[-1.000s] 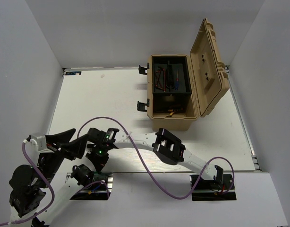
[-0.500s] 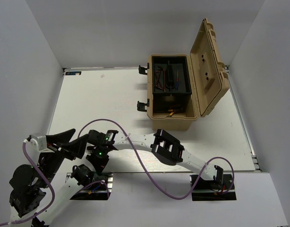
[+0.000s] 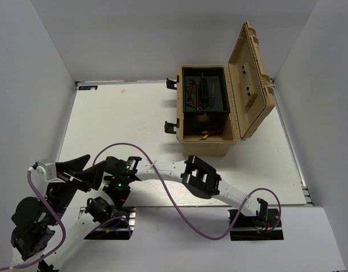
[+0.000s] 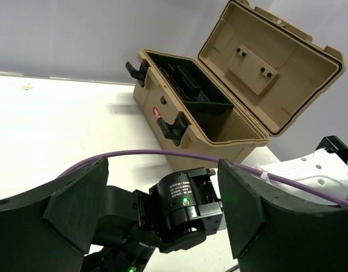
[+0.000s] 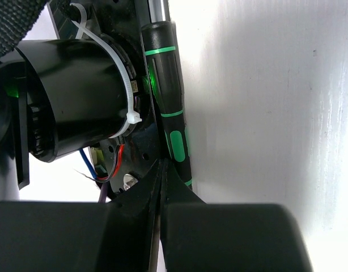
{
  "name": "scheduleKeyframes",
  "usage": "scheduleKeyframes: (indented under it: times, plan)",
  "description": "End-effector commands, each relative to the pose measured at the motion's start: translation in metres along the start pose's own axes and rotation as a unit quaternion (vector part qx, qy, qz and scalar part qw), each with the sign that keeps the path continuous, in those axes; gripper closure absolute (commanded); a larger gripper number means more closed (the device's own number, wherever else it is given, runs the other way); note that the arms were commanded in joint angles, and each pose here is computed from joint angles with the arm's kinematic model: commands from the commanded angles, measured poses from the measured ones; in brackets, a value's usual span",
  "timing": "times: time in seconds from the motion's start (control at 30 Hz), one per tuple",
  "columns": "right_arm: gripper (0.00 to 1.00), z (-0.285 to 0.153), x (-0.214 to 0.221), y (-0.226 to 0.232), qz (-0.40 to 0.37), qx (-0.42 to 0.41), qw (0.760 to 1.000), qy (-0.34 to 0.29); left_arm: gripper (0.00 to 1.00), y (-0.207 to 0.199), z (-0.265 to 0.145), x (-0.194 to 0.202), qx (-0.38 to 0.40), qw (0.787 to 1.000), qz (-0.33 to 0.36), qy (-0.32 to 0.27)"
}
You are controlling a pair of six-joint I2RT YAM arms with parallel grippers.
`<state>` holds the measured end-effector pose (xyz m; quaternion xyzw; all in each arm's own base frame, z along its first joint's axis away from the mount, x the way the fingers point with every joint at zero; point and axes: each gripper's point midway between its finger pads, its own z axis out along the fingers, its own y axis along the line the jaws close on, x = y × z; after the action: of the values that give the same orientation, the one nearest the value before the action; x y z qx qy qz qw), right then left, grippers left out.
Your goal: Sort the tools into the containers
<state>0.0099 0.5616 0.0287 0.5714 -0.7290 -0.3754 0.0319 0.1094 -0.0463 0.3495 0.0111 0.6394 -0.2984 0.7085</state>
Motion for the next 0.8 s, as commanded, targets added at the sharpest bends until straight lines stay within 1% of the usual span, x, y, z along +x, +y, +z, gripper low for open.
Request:
scheduleKeyframes:
  times: [0.0, 0.33, 0.77]
  plan:
    - [1.0, 0.005, 0.002, -0.024, -0.008, 0.062, 0.998, 0.0, 0.12, 0.003, -0.021, -0.017, 0.006, 0.999, -0.005, -0.038]
    - [1.0, -0.005, -0.008, -0.033, -0.02, 0.086, 0.996, -0.012, 0.12, 0.003, -0.023, -0.018, 0.007, 0.999, -0.006, -0.042]
    - [1.0, -0.024, -0.02, -0.041, -0.024, 0.096, 0.995, -0.03, 0.12, 0.003, -0.021, -0.017, 0.007, 0.999, -0.006, -0.042]
